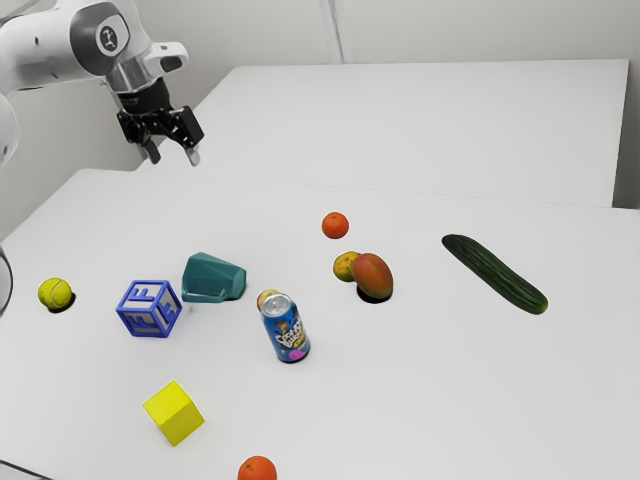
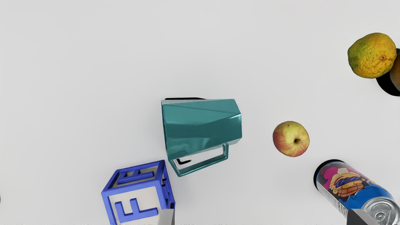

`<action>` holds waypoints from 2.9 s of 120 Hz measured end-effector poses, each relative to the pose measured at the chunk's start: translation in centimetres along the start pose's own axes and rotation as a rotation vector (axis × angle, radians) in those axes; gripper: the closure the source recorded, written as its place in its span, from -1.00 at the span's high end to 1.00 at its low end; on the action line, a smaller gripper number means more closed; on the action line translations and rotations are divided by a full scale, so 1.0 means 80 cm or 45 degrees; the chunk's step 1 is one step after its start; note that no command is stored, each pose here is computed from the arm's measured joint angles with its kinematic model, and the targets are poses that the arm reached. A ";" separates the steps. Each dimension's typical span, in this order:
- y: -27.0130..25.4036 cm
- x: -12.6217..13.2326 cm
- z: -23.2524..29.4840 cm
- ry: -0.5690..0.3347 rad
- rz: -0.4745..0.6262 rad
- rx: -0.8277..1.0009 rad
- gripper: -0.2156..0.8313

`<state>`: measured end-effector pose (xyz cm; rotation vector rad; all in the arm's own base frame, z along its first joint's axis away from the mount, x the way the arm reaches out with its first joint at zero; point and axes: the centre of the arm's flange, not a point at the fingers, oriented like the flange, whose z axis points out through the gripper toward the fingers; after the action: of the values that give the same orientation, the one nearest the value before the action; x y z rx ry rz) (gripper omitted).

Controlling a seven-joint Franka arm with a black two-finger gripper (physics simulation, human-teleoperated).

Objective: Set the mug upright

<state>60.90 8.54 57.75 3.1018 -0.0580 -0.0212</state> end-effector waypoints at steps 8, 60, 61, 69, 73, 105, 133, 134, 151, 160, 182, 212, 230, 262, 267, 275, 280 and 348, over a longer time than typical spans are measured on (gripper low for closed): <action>0.001 -0.001 -0.002 0.001 0.001 -0.002 0.59; -0.022 -0.013 0.006 0.004 -0.055 -0.098 0.59; -0.026 -0.014 0.006 0.006 -0.062 -0.106 0.59; -0.063 -0.023 0.014 0.015 -0.124 -0.182 0.59; -0.082 -0.028 0.020 0.017 -0.153 -0.226 0.59; -0.182 -0.051 0.126 -0.007 -0.296 -0.584 0.59; -0.192 -0.066 0.216 -0.058 -0.323 -0.778 0.59; -0.192 -0.066 0.218 -0.057 -0.323 -0.781 0.59; -0.199 -0.062 0.247 -0.038 -0.315 -0.817 0.59; -0.201 -0.059 0.262 -0.029 -0.303 -0.827 0.59; -0.205 -0.051 0.304 0.010 -0.316 -0.935 0.59; -0.191 -0.050 0.332 0.058 -0.308 -1.056 0.59; -0.186 -0.046 0.341 0.079 -0.293 -1.089 0.58; -0.179 -0.044 0.345 0.098 -0.259 -1.119 -0.30; -0.177 -0.043 0.344 0.101 -0.252 -1.121 -0.43; -0.176 -0.042 0.344 0.106 -0.243 -1.122 -0.59; -0.175 -0.042 0.343 0.108 -0.238 -1.122 -0.66; -0.092 -0.033 0.219 0.033 0.055 -0.630 -0.89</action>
<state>58.30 15.31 40.02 2.6053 -0.1013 0.0055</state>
